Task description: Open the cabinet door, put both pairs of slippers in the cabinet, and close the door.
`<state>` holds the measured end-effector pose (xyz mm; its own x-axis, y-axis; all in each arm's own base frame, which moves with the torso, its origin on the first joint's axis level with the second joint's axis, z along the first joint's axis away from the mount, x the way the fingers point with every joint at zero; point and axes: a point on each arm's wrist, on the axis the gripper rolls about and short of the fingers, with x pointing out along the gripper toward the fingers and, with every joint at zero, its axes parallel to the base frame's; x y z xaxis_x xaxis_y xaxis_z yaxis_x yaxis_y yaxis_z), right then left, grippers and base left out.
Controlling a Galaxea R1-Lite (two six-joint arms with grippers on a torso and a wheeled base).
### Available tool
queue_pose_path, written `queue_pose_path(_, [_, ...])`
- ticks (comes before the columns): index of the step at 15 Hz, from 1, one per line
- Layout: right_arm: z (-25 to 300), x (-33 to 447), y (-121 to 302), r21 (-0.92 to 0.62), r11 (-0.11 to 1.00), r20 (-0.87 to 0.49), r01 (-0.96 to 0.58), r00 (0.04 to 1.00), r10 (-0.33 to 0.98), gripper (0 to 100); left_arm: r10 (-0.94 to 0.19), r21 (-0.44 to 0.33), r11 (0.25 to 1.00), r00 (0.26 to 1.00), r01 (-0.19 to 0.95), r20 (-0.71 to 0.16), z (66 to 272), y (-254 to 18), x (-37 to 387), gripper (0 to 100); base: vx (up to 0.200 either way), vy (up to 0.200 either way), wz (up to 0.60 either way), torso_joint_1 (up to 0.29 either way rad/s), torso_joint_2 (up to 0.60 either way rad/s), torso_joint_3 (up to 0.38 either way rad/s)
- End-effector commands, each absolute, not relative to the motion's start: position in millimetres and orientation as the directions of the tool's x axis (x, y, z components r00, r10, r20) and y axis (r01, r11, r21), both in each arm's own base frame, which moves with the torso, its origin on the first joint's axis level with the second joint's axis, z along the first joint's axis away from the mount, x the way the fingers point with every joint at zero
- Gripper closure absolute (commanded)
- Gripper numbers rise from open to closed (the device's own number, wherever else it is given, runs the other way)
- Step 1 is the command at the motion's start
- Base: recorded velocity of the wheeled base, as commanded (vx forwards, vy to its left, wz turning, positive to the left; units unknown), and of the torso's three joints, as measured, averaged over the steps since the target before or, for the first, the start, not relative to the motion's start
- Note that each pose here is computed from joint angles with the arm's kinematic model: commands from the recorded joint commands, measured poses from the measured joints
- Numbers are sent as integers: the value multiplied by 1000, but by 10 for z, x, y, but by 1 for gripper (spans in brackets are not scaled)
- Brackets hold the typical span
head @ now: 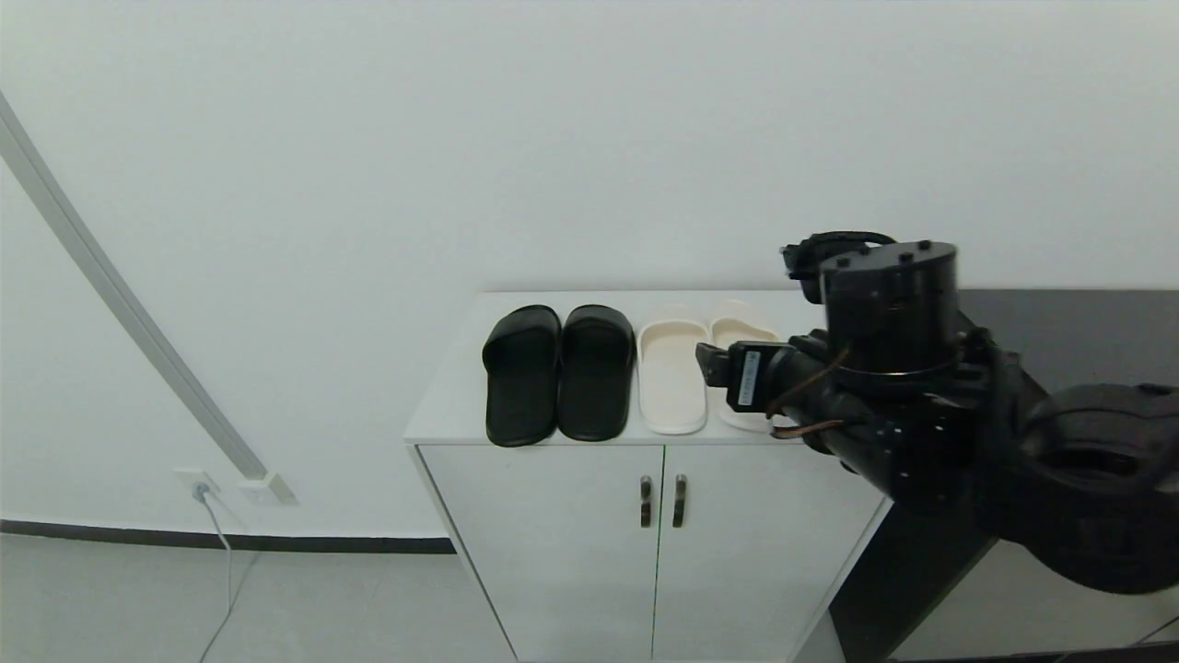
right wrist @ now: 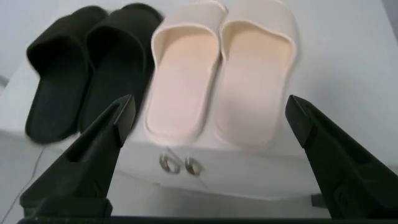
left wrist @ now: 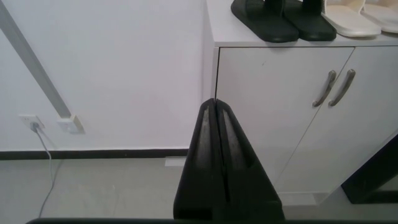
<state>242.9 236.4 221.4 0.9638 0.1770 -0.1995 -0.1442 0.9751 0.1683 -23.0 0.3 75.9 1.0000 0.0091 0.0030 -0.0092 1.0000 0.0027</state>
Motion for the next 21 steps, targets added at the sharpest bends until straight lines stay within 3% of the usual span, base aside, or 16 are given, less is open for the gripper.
queue_pose_path(1, [1935,2820,2684,128,988,-225,-87,968,114,0,9,3,1000,1000,-9,2,759,3,-229,100,0,0,0,0,0,0])
queue_pose_path(9, [1628,3500,2731,50,998,-220,29,975,-18,0,9,0,1000,1000,-9,2,759,3,-229,100,0,0,0,0,0,0])
queue_pose_path(21, [1539,4022,2807,40,999,-164,17,986,-10,0,11,-2,1000,1000,-11,2,759,3,-229,100,0,0,0,0,0,0])
